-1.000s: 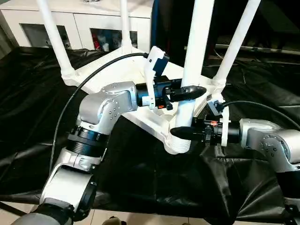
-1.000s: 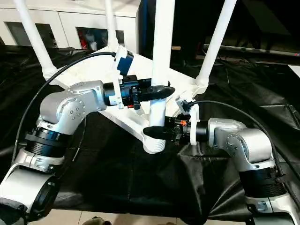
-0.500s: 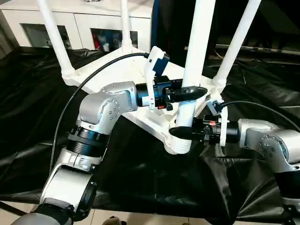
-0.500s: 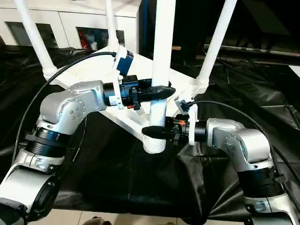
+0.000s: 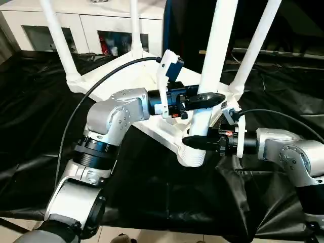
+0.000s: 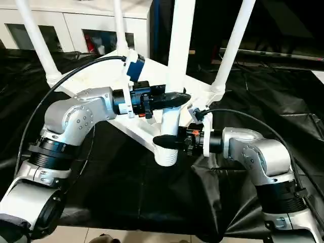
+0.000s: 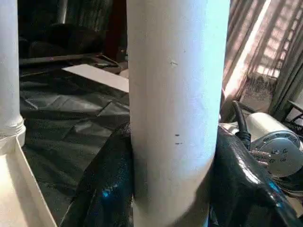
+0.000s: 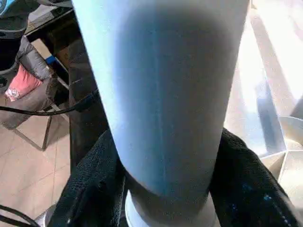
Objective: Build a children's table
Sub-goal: Pick table leg
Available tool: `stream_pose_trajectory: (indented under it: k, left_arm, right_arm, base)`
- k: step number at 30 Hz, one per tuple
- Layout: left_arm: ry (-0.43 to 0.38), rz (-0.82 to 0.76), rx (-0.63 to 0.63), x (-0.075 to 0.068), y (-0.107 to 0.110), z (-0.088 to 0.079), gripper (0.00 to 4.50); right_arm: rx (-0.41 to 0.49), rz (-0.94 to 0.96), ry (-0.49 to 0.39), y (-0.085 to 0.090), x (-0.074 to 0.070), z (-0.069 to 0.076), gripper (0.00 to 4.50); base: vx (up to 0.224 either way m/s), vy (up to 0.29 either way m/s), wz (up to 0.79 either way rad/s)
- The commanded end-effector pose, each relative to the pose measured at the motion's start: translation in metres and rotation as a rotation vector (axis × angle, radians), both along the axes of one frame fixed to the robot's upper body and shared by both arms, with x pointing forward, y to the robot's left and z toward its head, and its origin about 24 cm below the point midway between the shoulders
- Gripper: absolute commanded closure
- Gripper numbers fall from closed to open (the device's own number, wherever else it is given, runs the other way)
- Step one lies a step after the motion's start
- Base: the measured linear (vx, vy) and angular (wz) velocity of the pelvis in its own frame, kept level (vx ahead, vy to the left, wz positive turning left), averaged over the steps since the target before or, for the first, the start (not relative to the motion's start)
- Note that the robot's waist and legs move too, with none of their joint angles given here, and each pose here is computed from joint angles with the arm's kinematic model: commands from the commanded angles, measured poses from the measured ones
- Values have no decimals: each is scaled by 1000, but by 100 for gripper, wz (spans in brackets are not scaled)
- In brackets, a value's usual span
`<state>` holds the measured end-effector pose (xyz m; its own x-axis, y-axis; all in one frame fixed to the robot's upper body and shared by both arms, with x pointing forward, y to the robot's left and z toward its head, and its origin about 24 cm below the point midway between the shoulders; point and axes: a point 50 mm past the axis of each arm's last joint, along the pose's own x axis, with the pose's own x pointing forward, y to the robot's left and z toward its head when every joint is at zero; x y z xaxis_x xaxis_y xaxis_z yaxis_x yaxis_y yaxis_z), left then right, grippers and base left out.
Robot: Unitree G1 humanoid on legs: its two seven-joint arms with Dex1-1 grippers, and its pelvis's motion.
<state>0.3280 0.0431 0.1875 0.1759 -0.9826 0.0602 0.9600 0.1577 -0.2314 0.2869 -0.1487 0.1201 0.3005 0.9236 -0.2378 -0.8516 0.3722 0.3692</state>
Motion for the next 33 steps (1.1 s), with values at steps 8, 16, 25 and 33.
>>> stream_pose_trajectory:
  k: [8, 16, 25, 33]
  left_arm:
    - [-45, -21, -15, -2, -2, 11, 267]
    - [-46, -33, -10, -3, -2, 9, 267]
    - [-44, -44, -18, -6, -3, 10, 267]
    - [-39, -39, -20, -6, -2, 10, 267]
  right_arm:
    - [-6, -5, -63, 0, 5, 4, 148]
    - [8, 12, -58, 0, 4, 5, 155]
    - [27, 27, -51, 1, 3, 5, 229]
    - [32, 24, -56, 1, 3, 4, 250]
  base:
    - [0, 0, 0]
    - [0, 0, 0]
    - [0, 0, 0]
    - [0, 0, 0]
